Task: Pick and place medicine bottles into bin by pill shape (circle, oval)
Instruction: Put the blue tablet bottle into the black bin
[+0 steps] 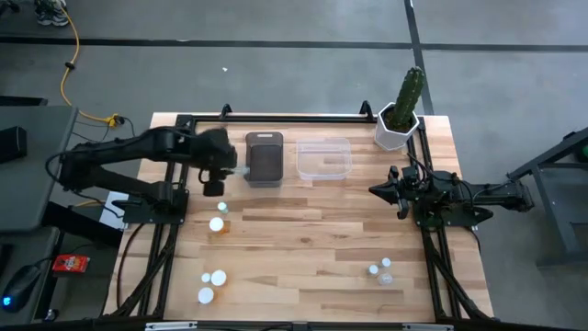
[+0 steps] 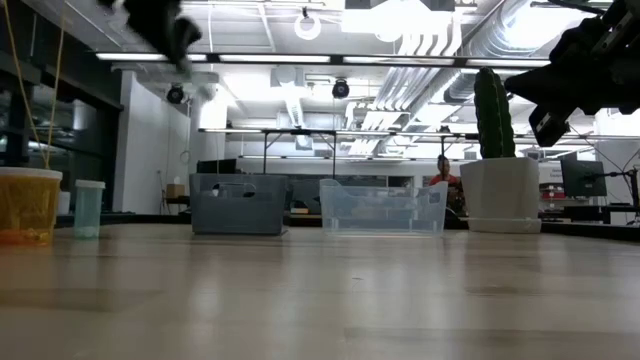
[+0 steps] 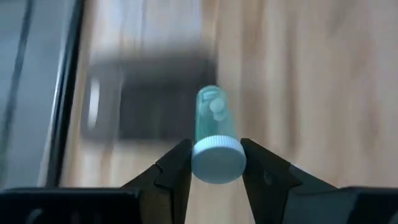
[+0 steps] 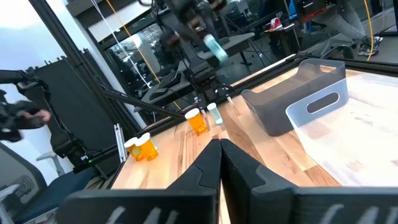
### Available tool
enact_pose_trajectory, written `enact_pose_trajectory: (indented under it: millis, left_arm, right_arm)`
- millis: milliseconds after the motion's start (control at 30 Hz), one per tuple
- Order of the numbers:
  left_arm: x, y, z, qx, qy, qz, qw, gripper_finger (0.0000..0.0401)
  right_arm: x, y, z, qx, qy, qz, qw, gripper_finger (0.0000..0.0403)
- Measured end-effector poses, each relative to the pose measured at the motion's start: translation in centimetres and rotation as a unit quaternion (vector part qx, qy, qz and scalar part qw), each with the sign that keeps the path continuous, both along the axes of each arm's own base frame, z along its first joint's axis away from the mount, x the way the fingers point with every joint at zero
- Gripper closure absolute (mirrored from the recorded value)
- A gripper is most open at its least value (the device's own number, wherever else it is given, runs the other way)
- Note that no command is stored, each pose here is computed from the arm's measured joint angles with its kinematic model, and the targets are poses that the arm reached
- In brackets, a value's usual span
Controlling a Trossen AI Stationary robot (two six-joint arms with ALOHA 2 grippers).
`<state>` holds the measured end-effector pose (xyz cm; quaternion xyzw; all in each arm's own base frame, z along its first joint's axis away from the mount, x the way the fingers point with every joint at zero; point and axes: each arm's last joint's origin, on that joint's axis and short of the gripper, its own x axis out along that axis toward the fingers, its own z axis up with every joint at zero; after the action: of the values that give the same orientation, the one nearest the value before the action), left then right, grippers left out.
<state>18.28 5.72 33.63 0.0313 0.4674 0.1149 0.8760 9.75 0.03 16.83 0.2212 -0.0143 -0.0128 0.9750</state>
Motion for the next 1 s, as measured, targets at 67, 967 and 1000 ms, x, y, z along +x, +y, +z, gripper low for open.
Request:
enact_pose_trajectory:
  millis: [67,967,1000]
  left_arm:
    - [0.3,-0.1,1.1,-0.018,-0.092,0.006,0.996,0.0287]
    - [3.8,2.5,3.7,-0.029,-0.128,0.118,0.984,0.0286]
    - [4.1,3.2,3.4,-0.034,-0.091,0.131,0.987,0.0286]
  right_arm:
    - [0.0,0.0,0.0,0.000,0.000,0.000,1.000,0.0402]
    - [0.0,0.0,0.0,0.000,0.000,0.000,1.000,0.0402]
    - [0.0,0.0,0.0,0.000,0.000,0.000,1.000,0.0402]
